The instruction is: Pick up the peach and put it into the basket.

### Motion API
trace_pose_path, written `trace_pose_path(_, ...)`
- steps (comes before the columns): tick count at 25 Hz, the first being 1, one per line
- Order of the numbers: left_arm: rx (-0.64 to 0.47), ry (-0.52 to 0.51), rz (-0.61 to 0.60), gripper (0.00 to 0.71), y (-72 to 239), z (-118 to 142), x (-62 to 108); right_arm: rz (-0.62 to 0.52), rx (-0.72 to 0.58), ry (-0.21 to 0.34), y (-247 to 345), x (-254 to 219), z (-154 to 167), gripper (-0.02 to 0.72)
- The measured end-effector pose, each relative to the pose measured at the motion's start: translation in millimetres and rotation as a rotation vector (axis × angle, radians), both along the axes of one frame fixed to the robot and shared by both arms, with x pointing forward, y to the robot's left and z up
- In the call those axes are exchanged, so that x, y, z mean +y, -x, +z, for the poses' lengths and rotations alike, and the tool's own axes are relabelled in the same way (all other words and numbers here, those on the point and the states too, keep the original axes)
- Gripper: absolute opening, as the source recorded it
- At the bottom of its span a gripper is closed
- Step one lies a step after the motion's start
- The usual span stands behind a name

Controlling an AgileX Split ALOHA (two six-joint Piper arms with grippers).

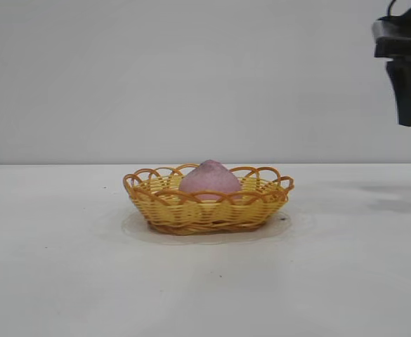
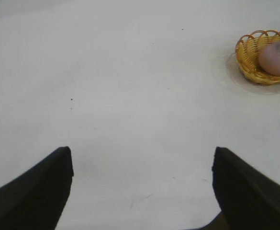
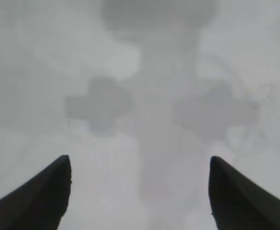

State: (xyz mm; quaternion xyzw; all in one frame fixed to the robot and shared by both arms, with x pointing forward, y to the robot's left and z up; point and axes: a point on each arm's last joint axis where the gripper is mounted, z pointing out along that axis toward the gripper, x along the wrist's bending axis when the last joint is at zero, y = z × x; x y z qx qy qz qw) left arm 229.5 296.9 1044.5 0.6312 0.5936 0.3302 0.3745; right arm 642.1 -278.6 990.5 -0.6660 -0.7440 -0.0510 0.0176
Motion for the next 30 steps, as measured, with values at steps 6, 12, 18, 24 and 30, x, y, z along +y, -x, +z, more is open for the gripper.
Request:
trace_pose_path(6, 0.0, 0.0, 0.0, 0.529, 0, 0, 0.0, -0.005, -0.014, 0.0, 23, -1, 16, 0.51)
trace_pose_path(12, 0.0, 0.0, 0.0, 0.529, 0, 0, 0.0, -0.033, -0.081, -0.001, 78, -2, 36, 0.51)
trace_pose_path(18, 0.0, -0.002, -0.001, 0.529, 0, 0, 0.0, -0.043, -0.179, -0.006, 151, -5, 66, 0.51)
trace_pose_path(24, 0.0, -0.002, -0.001, 0.529, 0, 0, 0.0, -0.05, -0.311, -0.013, 226, -7, 86, 0.51)
trace_pose_path(30, 0.0, -0.002, -0.001, 0.529, 0, 0, 0.0, -0.054, -0.426, -0.02, 289, -8, 87, 0.51)
